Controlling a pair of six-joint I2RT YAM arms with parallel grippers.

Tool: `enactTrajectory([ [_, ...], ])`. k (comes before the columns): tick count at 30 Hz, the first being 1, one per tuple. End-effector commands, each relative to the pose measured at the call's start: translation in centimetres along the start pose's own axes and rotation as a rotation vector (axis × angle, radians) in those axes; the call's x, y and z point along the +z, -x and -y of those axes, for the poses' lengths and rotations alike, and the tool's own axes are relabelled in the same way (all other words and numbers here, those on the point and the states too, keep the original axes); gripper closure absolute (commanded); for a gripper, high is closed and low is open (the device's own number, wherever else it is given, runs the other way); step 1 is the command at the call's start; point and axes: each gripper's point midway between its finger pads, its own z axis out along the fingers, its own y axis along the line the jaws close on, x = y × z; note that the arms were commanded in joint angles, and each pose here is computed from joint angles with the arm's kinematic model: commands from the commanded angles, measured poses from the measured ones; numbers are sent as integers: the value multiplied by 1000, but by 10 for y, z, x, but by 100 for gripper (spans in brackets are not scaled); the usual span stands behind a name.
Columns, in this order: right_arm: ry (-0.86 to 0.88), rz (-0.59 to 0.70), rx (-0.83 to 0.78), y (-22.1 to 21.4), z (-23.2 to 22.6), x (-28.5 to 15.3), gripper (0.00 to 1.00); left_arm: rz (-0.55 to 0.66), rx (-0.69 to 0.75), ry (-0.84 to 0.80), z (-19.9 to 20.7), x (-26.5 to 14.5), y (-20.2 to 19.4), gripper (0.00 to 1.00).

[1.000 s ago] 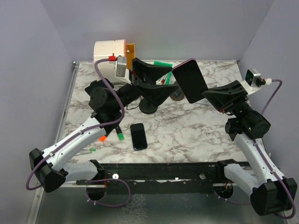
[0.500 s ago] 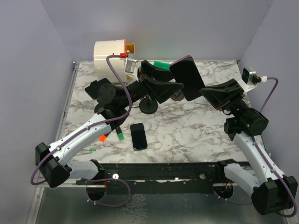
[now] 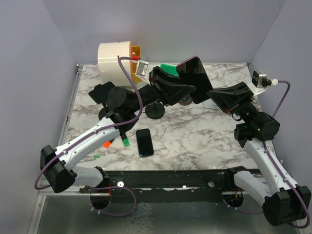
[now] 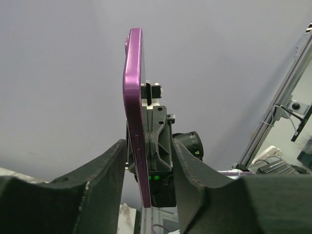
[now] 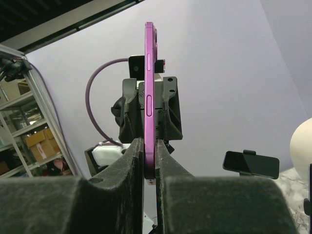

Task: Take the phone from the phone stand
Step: Place the phone at the center of the board.

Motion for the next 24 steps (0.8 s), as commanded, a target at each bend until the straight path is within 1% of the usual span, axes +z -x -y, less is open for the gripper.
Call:
enactTrajectory([
  [1, 11, 41, -29, 6, -7, 1, 100, 26, 19, -58, 18, 6, 13, 61],
  [13, -17, 18, -25, 1, -4, -1, 100, 30, 29, -56, 18, 6, 14, 81],
  [17, -39, 1, -22, -2, -3, -3, 99, 35, 36, -51, 18, 5, 14, 92],
  [18, -43, -8, -25, -3, -3, -3, 94, 39, 39, -45, 17, 4, 15, 95],
  [19, -50, -20, -25, -4, -3, -3, 84, 43, 42, -40, 16, 3, 15, 97],
  [21, -69, -50, -32, -8, -2, -3, 59, 51, 50, -28, 16, 1, 17, 100],
  [22, -79, -67, -38, -10, -1, -4, 49, 56, 55, -23, 16, -1, 18, 100],
  [23, -90, -80, -44, -11, -1, -5, 41, 60, 60, -19, 16, -2, 18, 100],
  [24, -101, -90, -46, -13, 0, -5, 36, 62, 61, -14, 15, -3, 18, 100],
])
